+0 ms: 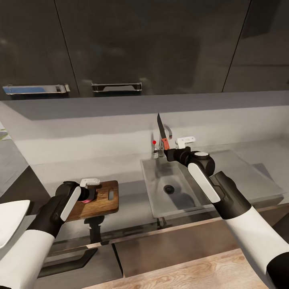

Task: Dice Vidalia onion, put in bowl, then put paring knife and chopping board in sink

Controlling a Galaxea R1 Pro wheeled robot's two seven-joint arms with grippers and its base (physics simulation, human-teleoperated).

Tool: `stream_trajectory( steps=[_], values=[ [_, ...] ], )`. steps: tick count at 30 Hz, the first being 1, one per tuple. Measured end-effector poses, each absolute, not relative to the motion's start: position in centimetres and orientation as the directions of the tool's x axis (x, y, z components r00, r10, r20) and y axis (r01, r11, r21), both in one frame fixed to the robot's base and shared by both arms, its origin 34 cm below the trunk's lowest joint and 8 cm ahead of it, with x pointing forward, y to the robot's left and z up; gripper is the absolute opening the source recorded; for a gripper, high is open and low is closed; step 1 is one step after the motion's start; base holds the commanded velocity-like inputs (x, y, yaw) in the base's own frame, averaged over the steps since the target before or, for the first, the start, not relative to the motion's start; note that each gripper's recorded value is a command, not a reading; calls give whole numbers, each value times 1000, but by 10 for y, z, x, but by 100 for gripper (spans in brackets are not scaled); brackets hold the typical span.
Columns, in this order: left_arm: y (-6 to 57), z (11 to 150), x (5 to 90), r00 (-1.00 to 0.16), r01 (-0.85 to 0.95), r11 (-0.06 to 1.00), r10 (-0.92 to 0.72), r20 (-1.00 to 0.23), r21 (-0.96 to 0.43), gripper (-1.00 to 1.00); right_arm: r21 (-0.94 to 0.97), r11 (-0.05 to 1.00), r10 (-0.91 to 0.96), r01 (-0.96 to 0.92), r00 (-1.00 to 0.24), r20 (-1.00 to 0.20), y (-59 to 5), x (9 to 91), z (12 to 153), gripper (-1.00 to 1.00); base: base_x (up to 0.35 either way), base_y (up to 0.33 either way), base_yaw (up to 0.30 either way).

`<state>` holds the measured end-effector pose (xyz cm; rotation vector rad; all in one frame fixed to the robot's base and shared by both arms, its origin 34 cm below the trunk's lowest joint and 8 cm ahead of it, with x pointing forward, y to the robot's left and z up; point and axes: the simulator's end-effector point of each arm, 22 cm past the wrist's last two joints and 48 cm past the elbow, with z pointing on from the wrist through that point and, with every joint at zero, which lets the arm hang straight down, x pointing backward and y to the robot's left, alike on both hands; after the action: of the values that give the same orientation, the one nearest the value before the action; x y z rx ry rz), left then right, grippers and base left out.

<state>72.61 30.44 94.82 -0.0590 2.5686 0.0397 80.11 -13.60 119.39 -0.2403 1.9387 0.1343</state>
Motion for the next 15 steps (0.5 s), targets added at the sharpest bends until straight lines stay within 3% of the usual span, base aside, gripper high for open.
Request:
stream_trajectory(
  steps=[1, 2, 15],
  values=[
    [304, 948, 726, -840, -51, 999, -34, -542, 16, -100, -20, 973, -104, -231, -357, -928, -136, 801, 1194, -100, 0, 0, 0],
    [304, 948, 726, -840, -51, 999, -34, -542, 15, 100, -20, 973, -104, -231, -357, -928, -136, 801, 1194, -100, 0, 0, 0],
    [304, 944, 725, -845, -53, 999, -39, -534, 12, 100, -20, 973, -104, -231, -358, -928, -136, 802, 1193, -100, 0, 0, 0]
  ],
)
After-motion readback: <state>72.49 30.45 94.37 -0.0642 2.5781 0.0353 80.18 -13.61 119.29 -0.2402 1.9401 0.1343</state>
